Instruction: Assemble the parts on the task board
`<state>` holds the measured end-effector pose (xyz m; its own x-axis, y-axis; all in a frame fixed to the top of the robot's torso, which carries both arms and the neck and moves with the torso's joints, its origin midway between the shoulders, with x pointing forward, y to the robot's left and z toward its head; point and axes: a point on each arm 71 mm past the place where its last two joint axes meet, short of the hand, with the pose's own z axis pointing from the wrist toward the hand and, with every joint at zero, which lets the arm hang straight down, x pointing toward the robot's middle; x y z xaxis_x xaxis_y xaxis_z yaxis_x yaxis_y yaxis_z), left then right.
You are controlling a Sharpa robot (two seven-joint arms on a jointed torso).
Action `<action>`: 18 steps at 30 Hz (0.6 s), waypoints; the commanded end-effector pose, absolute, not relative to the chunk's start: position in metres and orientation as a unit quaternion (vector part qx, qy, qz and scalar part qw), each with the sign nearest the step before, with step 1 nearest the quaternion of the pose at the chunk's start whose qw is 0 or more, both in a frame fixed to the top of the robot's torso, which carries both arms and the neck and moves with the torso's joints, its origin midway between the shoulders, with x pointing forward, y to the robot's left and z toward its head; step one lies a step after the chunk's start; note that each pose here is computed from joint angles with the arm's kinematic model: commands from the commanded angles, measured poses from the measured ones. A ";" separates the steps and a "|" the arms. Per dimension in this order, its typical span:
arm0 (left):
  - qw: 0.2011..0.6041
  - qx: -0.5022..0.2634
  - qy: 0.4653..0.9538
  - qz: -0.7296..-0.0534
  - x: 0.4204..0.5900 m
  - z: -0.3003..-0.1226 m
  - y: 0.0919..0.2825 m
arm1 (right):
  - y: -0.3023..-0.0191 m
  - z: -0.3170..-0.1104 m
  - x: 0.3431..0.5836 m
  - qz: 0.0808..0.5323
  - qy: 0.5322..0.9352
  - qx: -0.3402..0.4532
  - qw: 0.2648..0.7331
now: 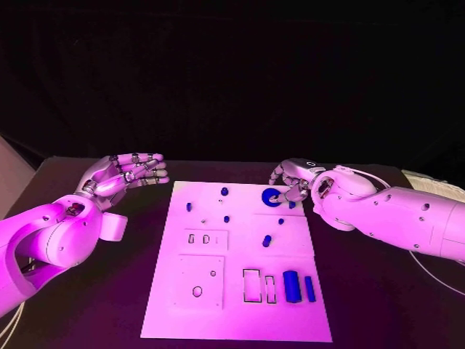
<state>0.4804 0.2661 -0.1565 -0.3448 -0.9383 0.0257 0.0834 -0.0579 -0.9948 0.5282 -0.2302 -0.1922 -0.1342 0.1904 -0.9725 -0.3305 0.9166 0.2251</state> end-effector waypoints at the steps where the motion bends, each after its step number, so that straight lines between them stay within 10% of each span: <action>1: 0.413 -0.385 0.546 -0.619 0.480 -0.155 0.264 | -0.229 -0.196 0.528 0.187 0.737 -0.061 0.647; 18: 0.416 -0.385 0.547 -0.615 0.480 -0.156 0.267 | -0.229 -0.197 0.523 0.184 0.737 -0.074 0.646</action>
<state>0.4803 0.2690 -0.1566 -0.3405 -0.9400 0.0201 0.0840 -0.0517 -0.9951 0.5244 -0.2307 -0.1953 -0.1437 0.1537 -0.9776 -0.3371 0.9212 0.1943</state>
